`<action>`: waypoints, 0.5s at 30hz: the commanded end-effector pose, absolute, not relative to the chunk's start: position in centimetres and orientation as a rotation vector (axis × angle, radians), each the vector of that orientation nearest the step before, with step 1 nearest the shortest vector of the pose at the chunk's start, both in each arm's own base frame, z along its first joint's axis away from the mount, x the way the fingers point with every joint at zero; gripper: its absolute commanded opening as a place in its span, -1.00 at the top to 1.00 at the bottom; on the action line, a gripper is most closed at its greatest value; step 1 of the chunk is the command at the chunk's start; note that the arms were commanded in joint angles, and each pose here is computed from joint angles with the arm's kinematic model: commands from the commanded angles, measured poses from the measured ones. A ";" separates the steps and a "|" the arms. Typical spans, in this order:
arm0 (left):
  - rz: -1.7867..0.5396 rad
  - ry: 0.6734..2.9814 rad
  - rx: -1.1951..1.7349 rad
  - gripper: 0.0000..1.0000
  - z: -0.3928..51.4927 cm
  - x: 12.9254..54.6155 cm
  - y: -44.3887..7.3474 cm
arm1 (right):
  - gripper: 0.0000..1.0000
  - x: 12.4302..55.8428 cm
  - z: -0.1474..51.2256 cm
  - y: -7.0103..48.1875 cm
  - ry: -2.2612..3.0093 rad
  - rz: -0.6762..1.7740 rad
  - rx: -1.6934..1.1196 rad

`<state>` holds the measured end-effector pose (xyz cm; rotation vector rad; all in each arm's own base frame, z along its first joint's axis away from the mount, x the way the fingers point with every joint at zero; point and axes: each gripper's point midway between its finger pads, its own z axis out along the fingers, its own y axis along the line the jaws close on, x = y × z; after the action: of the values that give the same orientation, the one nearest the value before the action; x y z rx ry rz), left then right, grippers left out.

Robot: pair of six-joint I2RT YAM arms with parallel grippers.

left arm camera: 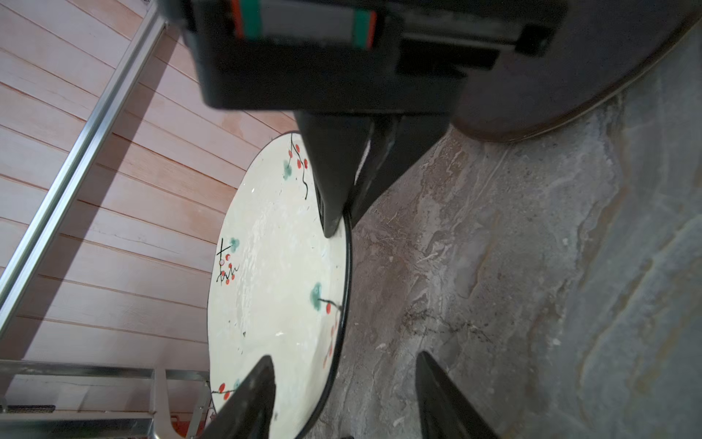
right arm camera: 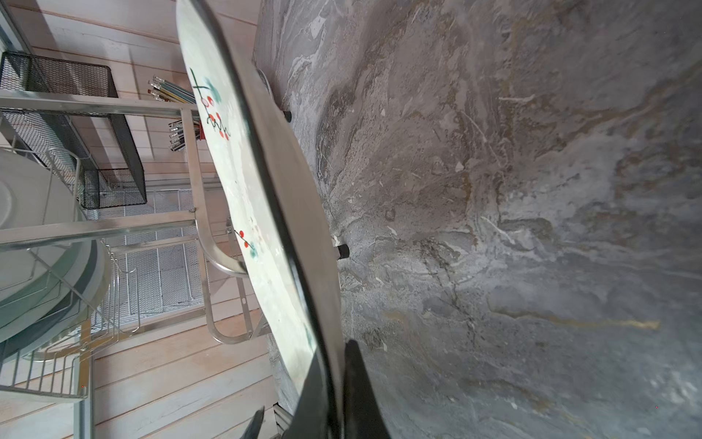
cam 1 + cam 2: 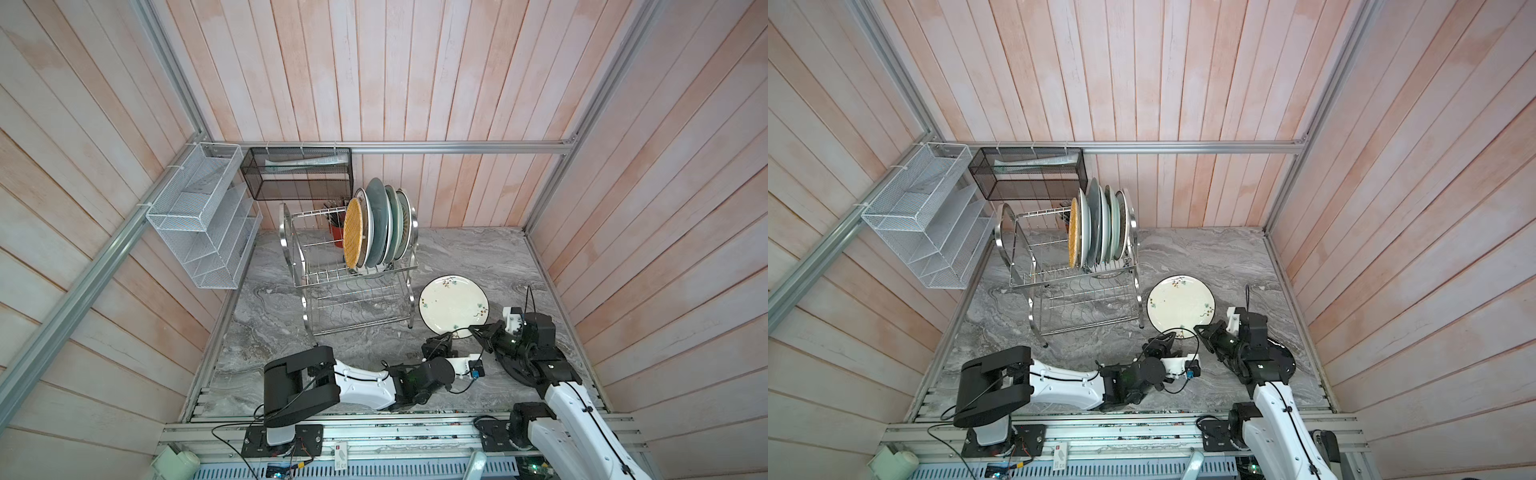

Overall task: Load the plates into the dish rack
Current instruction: 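Reach the left gripper across to the cream plate's rim beside the right gripper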

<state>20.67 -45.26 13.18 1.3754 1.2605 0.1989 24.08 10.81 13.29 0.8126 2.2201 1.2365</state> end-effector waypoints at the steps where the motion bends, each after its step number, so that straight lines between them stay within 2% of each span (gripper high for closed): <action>1: 0.239 1.242 1.300 -0.14 14.6 22.0 -46.0 | 1.00 25.0 17.9 11.5 2.101 1.317 0.666; 9: 0.342 1.272 1.219 0.30 14.2 24.5 -45.5 | 1.00 24.6 17.8 11.5 2.101 1.331 0.675; 13: 0.393 1.267 1.194 0.44 14.0 25.4 -45.4 | 1.00 24.5 17.9 11.6 2.101 1.334 0.671; 15: 0.431 1.257 1.178 0.66 14.0 25.8 -45.3 | 1.00 24.4 17.8 11.6 2.103 1.336 0.673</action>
<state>24.66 -45.35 12.59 1.2726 1.2603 0.3854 23.66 10.97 13.83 0.8081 2.2086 1.2601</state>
